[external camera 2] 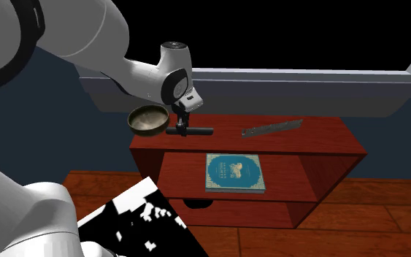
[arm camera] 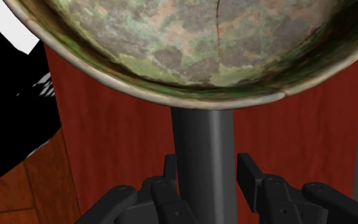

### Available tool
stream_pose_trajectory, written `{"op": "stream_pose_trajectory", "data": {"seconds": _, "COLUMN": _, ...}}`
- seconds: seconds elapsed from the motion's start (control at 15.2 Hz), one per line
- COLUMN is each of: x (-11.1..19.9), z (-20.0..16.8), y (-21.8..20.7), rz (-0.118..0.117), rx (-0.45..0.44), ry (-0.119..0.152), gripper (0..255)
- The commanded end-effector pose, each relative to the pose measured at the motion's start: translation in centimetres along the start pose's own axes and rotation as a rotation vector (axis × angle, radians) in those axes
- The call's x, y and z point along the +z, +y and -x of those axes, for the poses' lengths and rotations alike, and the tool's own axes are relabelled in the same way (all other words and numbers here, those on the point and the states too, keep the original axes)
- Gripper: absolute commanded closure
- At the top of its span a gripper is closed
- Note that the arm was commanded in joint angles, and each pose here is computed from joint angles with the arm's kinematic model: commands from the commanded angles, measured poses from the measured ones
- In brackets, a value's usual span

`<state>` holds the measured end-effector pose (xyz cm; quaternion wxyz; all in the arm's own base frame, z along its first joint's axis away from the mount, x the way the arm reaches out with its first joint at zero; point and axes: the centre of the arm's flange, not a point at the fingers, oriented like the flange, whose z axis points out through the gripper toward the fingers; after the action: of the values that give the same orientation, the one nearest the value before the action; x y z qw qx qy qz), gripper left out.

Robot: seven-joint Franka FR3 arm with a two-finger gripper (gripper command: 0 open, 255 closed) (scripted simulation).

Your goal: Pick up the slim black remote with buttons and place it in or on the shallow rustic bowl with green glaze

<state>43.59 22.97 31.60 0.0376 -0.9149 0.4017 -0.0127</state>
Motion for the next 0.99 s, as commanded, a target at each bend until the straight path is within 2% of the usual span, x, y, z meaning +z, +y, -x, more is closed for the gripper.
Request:
{"op": "stream_pose_trajectory", "data": {"seconds": 0.0, "x": 0.2, "z": 0.1, "y": -0.1, "rz": -0.002, "rx": -0.001, "ry": -0.003, "gripper": 255}}
{"op": "stream_pose_trajectory", "data": {"seconds": 0.2, "x": 0.1, "z": 0.0, "y": -0.1, "rz": -0.002, "rx": -0.001, "ry": -0.003, "gripper": 255}}
{"op": "stream_pose_trajectory", "data": {"seconds": 0.92, "x": -5.6, "z": 0.1, "y": -0.5, "rz": -0.002, "rx": -0.001, "ry": -0.003, "gripper": 255}}
